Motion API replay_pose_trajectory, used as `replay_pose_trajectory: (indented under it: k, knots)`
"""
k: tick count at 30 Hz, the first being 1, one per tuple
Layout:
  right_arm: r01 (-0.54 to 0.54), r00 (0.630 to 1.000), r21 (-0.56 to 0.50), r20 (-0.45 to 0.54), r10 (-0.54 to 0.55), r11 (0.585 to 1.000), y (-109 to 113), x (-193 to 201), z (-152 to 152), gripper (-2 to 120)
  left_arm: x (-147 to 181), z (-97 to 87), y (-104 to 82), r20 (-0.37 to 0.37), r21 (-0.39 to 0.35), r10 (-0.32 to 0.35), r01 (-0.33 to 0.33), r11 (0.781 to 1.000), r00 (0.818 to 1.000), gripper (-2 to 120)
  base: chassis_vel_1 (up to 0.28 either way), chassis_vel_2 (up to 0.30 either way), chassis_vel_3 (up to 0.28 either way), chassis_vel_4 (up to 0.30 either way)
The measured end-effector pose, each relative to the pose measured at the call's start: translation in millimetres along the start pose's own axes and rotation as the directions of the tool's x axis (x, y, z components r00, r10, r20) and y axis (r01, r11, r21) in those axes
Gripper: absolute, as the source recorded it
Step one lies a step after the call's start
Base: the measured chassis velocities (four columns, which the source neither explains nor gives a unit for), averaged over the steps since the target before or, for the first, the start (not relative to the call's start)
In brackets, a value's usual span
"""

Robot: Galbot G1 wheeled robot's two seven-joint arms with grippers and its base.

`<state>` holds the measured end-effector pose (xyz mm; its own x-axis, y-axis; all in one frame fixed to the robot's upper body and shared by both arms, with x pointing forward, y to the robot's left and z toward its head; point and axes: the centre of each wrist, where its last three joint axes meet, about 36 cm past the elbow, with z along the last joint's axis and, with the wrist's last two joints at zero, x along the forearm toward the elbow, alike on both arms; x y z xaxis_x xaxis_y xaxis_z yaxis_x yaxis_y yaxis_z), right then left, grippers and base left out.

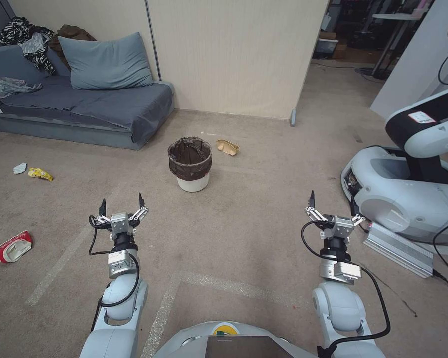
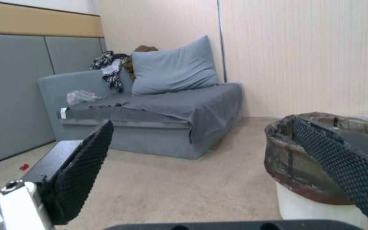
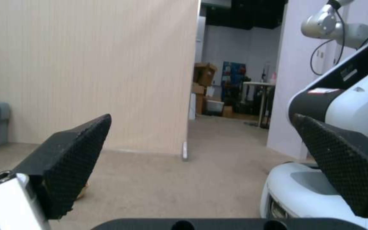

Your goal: Pick up the trash bin, then pick up the garbage from the floor and place it into the trash bin.

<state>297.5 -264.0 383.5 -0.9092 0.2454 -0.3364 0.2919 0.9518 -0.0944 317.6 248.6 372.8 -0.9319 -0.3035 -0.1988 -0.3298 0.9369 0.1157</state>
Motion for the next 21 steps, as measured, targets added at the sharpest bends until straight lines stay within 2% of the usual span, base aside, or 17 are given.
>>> replay_pose_trajectory:
  k: [10,21]
  knots:
    - [0.003,1.0,0.003,-0.004,-0.003,1.0,0.0,-1.5,4.3,100,0.7,0.7,-2.1,-0.001,-0.002,0.001,-0.001,1.0,1.0,100,-0.052,0.067,0.066,-0.074]
    - [0.004,1.0,0.001,-0.004,-0.004,1.0,1.0,-3.0,6.5,100,0.0,0.8,-2.3,0.0,-0.002,-0.001,0.001,1.0,1.0,100,-0.227,0.225,0.233,-0.233]
